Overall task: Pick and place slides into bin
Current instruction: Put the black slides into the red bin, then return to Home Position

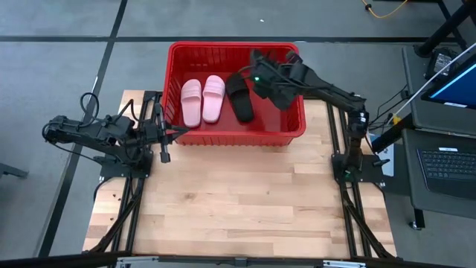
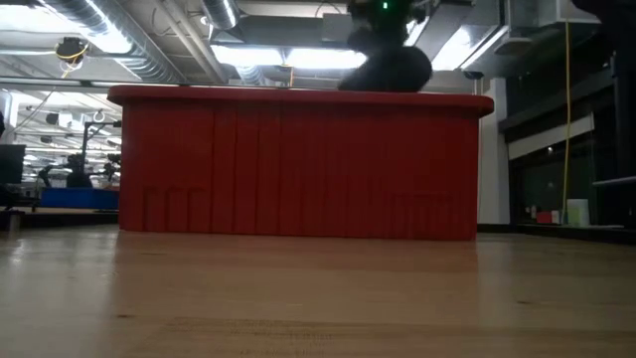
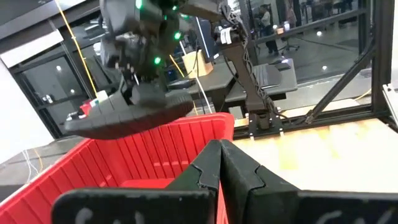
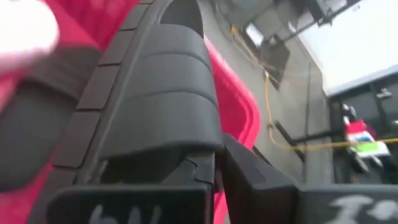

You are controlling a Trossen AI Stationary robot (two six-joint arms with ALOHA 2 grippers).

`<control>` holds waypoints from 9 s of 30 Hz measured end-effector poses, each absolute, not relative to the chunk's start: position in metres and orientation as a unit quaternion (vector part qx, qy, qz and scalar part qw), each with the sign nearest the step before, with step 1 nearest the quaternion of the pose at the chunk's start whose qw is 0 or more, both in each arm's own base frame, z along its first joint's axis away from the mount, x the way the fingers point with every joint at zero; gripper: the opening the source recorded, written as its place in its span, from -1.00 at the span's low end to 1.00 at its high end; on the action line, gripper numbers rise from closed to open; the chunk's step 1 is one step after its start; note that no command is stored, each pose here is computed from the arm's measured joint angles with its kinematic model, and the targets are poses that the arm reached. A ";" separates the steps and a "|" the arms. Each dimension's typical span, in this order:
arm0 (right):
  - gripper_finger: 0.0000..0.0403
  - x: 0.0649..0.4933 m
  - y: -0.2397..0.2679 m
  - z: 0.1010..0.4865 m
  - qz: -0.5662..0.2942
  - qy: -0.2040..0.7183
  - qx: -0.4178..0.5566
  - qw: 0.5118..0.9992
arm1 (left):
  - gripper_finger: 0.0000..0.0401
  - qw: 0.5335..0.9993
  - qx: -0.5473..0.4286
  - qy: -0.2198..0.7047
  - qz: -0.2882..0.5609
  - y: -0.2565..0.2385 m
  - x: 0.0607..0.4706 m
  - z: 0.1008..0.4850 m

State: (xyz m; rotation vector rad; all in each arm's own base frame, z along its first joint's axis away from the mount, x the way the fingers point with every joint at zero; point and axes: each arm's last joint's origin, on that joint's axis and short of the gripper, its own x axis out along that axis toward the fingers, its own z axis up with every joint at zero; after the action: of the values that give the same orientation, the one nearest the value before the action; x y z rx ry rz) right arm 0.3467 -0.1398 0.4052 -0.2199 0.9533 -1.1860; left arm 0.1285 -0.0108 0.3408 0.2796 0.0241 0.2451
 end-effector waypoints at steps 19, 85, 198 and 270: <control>-0.93 0.387 -0.178 0.310 -0.515 0.567 -0.120 0.631 | -0.99 0.984 0.132 0.020 0.121 -0.011 0.129 0.339; -0.45 0.398 -0.248 0.210 -0.468 0.663 -0.079 0.579 | -0.99 0.985 0.113 0.065 0.117 -0.013 0.140 0.328; -0.99 0.375 0.116 0.347 -0.294 0.368 -0.056 0.880 | -0.99 0.997 0.060 -0.037 0.039 -0.003 0.059 0.287; -0.99 0.111 0.034 0.226 -0.058 -0.026 0.021 0.998 | -0.99 0.985 0.030 -0.122 0.122 0.000 0.093 0.190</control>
State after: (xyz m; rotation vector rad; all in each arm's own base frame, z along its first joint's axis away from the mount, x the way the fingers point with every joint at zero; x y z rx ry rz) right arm 0.1112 0.0340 0.2256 0.0413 -0.0518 -0.1153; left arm 0.0930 0.0004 0.1902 0.0612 -0.2448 0.2451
